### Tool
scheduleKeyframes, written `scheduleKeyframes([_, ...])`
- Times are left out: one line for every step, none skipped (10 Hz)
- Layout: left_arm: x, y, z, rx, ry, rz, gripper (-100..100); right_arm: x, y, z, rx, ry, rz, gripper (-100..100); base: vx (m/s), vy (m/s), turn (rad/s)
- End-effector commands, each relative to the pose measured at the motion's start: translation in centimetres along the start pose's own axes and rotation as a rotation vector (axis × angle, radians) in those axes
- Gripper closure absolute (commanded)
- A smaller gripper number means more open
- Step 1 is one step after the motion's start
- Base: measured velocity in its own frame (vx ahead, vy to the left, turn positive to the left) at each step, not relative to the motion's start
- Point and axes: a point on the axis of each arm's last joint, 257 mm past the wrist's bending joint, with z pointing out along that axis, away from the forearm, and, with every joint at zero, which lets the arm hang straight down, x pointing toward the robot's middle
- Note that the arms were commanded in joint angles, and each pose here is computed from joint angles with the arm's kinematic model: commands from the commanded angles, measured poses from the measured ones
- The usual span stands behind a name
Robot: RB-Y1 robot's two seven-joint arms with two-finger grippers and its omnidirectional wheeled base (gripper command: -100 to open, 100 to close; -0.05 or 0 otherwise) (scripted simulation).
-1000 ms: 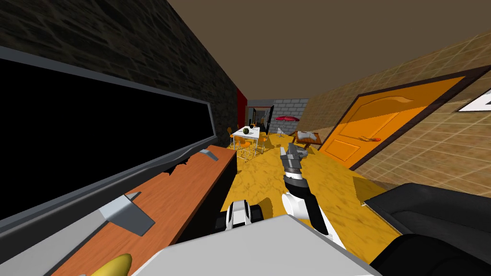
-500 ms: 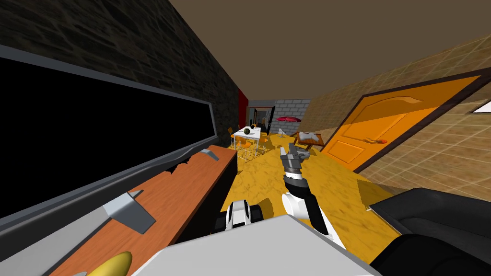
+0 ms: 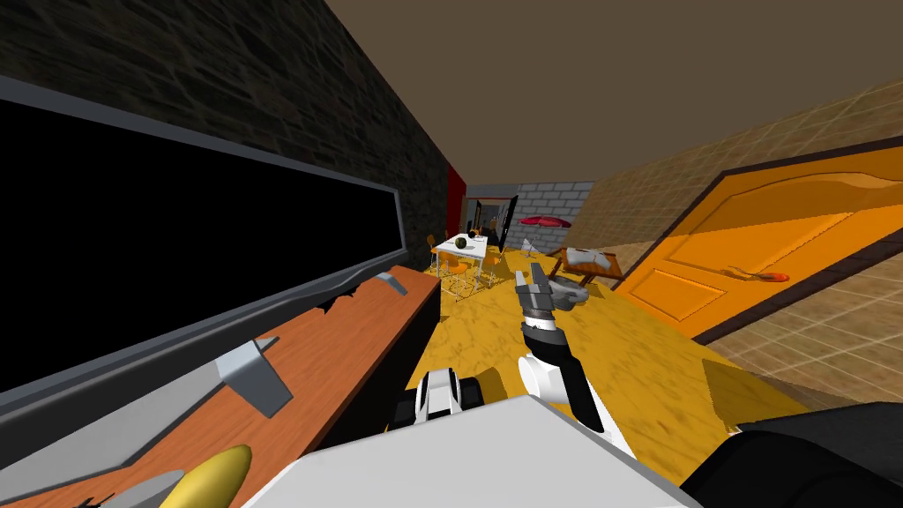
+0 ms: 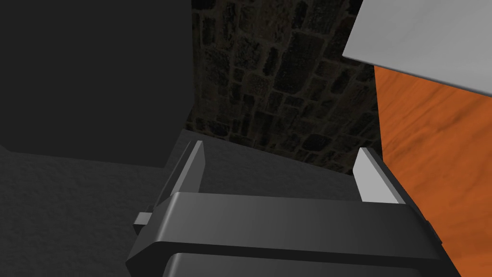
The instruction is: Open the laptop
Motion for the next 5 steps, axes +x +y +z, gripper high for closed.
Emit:
scheduleKeyframes([3.19, 0.96, -0.09, -0.02, 0.054, -0.028, -100, 0.0, 0.0, 0.0, 0.0, 0.0, 0.0, 0, 0.062, -0.066, 0.207])
scheduleKeyframes([3.93, 0.54, 0.0, -0.009, 0.072, -0.025, -100, 0.0, 0.0, 0.0, 0.0, 0.0, 0.0, 0, 0.062, -0.068, 0.21])
scheduleKeyframes([3.89, 0.78, -0.14, -0.012, 0.082, 0.001, -100, 0.0, 0.0, 0.0, 0.0, 0.0, 0.0, 0, 0.025, -0.028, 0.085])
scheduleKeyframes([4.08, 0.73, -0.15, -0.01, 0.089, 0.008, -100, 0.0, 0.0, 0.0, 0.0, 0.0, 0.0, 0, 0.003, -0.004, 0.012])
scheduleKeyframes([4.08, 0.73, -0.15, -0.01, 0.089, 0.008, -100, 0.0, 0.0, 0.01, 0.0, 0.0, 0.0, 0, -0.004, 0.005, -0.014])
